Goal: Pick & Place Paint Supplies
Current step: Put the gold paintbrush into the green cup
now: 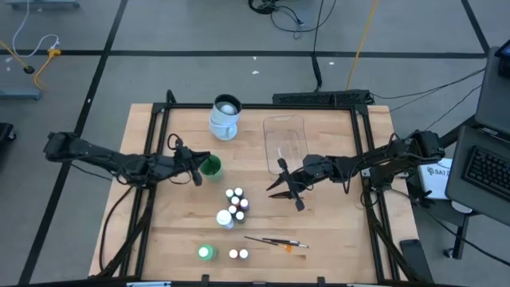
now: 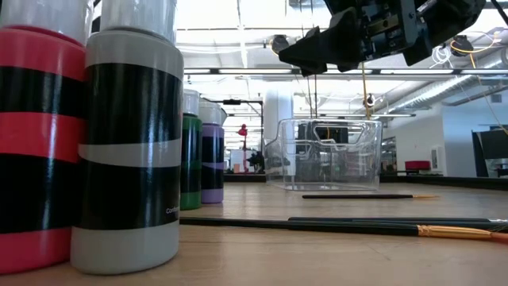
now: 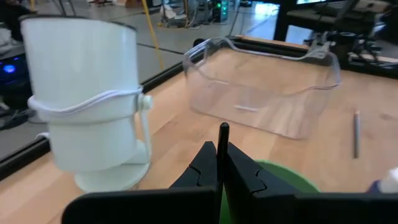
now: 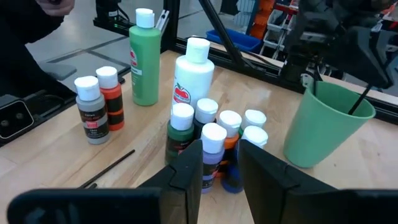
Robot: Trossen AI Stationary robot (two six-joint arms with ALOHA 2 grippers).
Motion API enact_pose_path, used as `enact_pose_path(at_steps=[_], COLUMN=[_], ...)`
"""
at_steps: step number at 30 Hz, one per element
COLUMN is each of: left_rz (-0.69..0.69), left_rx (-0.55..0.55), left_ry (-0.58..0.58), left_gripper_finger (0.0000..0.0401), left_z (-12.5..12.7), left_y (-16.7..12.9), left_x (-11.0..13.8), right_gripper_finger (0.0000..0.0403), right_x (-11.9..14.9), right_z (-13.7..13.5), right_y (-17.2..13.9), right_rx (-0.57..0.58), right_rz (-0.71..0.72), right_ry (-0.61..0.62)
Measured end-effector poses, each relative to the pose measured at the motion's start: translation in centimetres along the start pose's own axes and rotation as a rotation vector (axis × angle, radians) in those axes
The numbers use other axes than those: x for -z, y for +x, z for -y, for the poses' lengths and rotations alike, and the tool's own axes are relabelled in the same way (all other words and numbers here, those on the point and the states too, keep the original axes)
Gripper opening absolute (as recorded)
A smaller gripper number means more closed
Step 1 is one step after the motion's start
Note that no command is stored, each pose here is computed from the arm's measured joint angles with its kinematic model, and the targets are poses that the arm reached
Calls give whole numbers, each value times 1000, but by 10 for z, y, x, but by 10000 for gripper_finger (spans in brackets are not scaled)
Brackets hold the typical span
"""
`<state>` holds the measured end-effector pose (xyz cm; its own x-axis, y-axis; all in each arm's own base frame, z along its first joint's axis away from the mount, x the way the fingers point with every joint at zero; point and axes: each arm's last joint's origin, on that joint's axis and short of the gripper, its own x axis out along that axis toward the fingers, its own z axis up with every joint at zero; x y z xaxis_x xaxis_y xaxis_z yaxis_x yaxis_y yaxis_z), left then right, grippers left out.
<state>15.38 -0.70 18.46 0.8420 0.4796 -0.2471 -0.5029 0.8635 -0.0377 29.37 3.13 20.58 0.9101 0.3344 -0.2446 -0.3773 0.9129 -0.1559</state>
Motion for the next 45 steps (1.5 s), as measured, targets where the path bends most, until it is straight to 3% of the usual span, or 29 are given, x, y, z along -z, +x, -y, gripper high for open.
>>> enact_pose_path(at_steps=[10,18,32,35,42,45], left_rz=[-33,-54,-8,49,167,168], left_rx=[30,106,132,180,245,356], left_ry=[-6,63,109,164,229,217], left_gripper_finger=[0,3,100,121,148,142], left_z=[-5,-3,-1,2,18,27], left_y=[3,3,3,2,-13,-24], left_x=[7,8,3,-7,-72,-94], right_gripper_finger=[95,93,96,95,95,95], right_x=[0,0,0,0,0,0], right_z=[0,0,0,0,0,0], right_y=[0,0,0,0,0,0], right_rx=[0,-1,-1,-1,-1,-1], right_rz=[0,-1,-1,-1,-2,-2], right_ry=[0,0,1,1,11,20])
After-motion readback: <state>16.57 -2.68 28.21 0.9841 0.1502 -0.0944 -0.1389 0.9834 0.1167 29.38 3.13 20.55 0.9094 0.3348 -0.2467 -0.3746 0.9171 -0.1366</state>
